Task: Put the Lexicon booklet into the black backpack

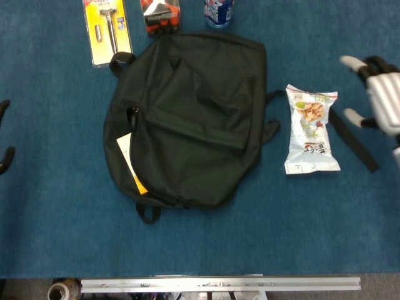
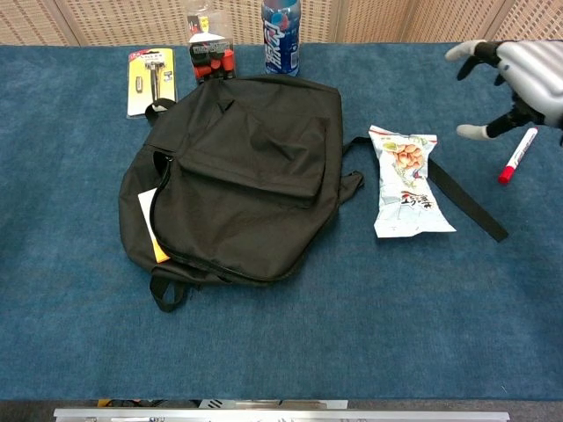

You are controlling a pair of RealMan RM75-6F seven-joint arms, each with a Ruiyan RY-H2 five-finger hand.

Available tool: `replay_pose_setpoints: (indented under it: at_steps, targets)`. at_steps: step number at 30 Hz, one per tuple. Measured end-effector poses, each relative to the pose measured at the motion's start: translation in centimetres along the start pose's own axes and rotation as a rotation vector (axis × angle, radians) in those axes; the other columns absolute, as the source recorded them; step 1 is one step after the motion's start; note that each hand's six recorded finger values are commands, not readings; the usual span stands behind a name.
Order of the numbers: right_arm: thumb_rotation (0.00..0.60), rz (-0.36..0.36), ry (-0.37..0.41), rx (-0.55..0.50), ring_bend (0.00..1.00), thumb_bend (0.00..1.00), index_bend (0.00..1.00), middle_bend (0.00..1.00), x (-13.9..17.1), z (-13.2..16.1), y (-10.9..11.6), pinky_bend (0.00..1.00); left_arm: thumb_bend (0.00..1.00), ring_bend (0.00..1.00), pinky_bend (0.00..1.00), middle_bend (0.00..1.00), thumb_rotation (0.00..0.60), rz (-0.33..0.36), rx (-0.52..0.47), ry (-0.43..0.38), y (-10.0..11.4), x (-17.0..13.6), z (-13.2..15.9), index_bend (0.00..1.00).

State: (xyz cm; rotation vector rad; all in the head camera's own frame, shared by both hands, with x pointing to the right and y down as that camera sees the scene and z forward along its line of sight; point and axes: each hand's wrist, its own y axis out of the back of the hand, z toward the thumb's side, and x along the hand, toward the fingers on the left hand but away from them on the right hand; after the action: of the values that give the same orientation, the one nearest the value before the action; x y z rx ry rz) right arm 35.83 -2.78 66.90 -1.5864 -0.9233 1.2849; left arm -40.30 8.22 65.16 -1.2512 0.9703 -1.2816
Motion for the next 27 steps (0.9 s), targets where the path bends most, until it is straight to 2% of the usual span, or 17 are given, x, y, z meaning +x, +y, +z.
replay_pose_setpoints:
  at_steps: [7, 12, 18, 27]
  targets:
    - [0.6, -0.101, -0.043, 0.037, 0.21, 0.17, 0.28, 0.37, 3.0, -3.2, 1.2, 0.34, 0.27, 0.24, 0.34, 0.24, 0.6, -0.066, -0.012, 0.034, 0.0, -1.7, -1.1, 0.14]
    - [0.6, -0.124, -0.065, 0.065, 0.21, 0.17, 0.28, 0.37, 5.5, -5.0, 1.4, 0.34, 0.27, 0.24, 0.34, 0.24, 0.6, -0.11, -0.048, 0.012, 0.1, -3.1, -1.0, 0.15]
    - [0.6, -0.129, -0.102, 0.055, 0.21, 0.17, 0.28, 0.37, 7.1, -6.2, 1.5, 0.34, 0.27, 0.24, 0.34, 0.24, 0.6, -0.103, -0.078, 0.021, 0.3, -4.0, -0.9, 0.16]
    - [0.6, -0.133, -0.132, 0.03, 0.21, 0.17, 0.28, 0.37, 7.8, -6.9, 1.9, 0.34, 0.27, 0.24, 0.34, 0.24, 0.6, -0.065, -0.099, 0.05, 0.7, -4.4, -1.2, 0.16]
